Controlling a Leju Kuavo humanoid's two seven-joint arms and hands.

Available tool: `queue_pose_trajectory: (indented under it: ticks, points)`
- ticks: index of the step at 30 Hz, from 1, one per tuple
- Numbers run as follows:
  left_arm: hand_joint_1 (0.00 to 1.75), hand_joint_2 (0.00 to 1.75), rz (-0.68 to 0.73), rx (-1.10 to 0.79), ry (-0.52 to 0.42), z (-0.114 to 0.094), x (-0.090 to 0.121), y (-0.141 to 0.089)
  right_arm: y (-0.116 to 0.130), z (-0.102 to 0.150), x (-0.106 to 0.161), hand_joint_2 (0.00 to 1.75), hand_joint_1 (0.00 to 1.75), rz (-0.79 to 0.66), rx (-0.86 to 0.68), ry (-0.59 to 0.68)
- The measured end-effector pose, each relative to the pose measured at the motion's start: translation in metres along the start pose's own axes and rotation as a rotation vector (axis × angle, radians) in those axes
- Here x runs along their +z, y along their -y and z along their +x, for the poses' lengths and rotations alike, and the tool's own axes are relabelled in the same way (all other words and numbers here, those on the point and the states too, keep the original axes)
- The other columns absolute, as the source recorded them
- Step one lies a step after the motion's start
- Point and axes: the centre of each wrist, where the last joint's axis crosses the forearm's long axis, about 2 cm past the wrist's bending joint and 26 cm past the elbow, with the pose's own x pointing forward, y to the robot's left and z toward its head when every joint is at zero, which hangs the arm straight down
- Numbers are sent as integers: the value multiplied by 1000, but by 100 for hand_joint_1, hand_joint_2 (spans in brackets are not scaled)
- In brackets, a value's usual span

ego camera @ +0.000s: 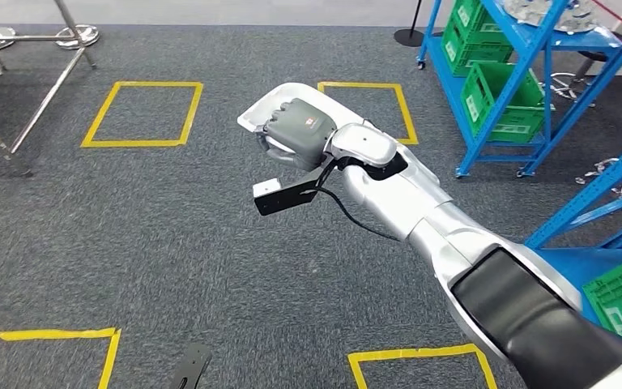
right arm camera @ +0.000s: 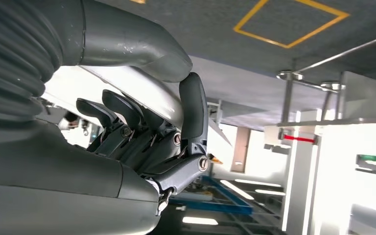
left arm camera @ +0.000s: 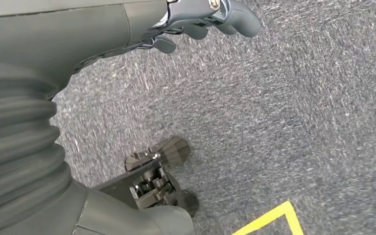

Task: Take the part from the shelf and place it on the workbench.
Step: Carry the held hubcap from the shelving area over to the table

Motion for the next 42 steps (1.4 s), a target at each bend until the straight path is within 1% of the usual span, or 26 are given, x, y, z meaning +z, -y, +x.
queue_pose_trajectory:
  ticks: [4,14,20,29,35,42]
  points:
    - [0,175,-1,0,-3,-1,1,1,-10,-1,6,175,175,21,-14,-11]
    - [0,175,5,-3,-12,-4,2,1,-10,-1,6,175,175,15,-13,-11]
    - [0,175,5,-3,-14,-4,3,1,-14,-1,8,175,175,23,-20,-14]
    - [0,175,6,-3,-5,-3,2,0,-10,-1,5,175,175,16,-16,-8]
    - [0,175,5,-1,-8,-4,2,1,-18,-2,11,175,175,34,-29,-13]
    - [0,175,6,3,-14,-4,3,1,-12,-4,7,175,175,33,-25,-10]
